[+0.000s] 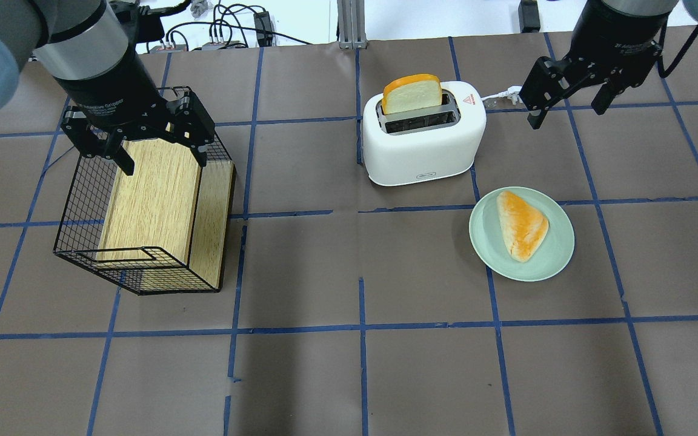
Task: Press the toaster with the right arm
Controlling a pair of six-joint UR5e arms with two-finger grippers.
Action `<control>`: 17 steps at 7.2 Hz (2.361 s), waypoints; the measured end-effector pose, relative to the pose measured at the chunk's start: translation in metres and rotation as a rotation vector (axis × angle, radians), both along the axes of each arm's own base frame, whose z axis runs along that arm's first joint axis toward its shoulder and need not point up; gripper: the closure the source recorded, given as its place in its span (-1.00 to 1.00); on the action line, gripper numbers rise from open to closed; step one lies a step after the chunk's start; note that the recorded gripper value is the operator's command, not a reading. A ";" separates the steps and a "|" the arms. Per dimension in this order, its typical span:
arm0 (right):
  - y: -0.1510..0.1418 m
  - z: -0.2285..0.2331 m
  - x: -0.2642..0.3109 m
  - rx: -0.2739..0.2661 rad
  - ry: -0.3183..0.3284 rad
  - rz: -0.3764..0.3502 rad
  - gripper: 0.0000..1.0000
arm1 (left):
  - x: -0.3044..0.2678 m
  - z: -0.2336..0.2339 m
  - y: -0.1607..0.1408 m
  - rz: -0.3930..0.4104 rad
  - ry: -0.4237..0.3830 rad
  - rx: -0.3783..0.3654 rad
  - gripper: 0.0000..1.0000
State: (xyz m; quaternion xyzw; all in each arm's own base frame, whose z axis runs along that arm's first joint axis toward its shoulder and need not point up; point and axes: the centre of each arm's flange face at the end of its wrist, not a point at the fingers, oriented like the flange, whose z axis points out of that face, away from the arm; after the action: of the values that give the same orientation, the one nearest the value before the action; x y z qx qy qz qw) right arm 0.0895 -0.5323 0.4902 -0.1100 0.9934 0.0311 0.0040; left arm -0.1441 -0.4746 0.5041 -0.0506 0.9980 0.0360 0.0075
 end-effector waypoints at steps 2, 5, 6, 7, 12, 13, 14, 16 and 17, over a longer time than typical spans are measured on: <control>0.000 -0.001 -0.001 0.003 0.001 -0.001 -0.99 | 0.000 0.000 0.000 0.000 0.000 0.000 -1.00; 0.001 -0.004 -0.001 0.009 0.001 0.000 -0.99 | 0.000 0.000 0.000 0.000 0.000 -0.001 -1.00; 0.001 -0.005 -0.001 0.011 0.001 0.000 -0.88 | 0.000 0.000 0.000 0.000 0.000 -0.001 -1.00; 0.000 -0.004 -0.001 0.005 -0.002 0.000 -0.07 | 0.000 0.000 0.000 0.000 0.000 -0.001 -1.00; -0.093 -0.015 -0.057 -0.115 -0.141 -0.054 0.96 | 0.000 0.000 0.000 0.000 0.000 -0.002 -1.00; -0.119 -0.032 -0.065 -0.110 -0.208 -0.062 0.97 | 0.000 0.000 0.000 0.000 0.000 -0.001 -1.00; -0.142 -0.054 -0.066 -0.094 -0.280 -0.069 0.98 | 0.000 0.000 0.000 0.000 0.000 -0.001 -1.00; -0.179 -0.112 -0.063 -0.047 -0.399 -0.068 1.00 | 0.000 0.000 0.000 0.000 0.000 0.000 -1.00; -0.190 -0.134 -0.062 -0.029 -0.429 -0.065 1.00 | 0.000 0.000 0.000 0.000 0.000 0.000 -1.00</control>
State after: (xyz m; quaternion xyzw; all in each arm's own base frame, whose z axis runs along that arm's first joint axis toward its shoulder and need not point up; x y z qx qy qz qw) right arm 0.0275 -0.7219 0.3566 -0.0821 0.9731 -0.0073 0.2150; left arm -0.1441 -0.4747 0.5039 -0.0506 0.9980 0.0362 0.0075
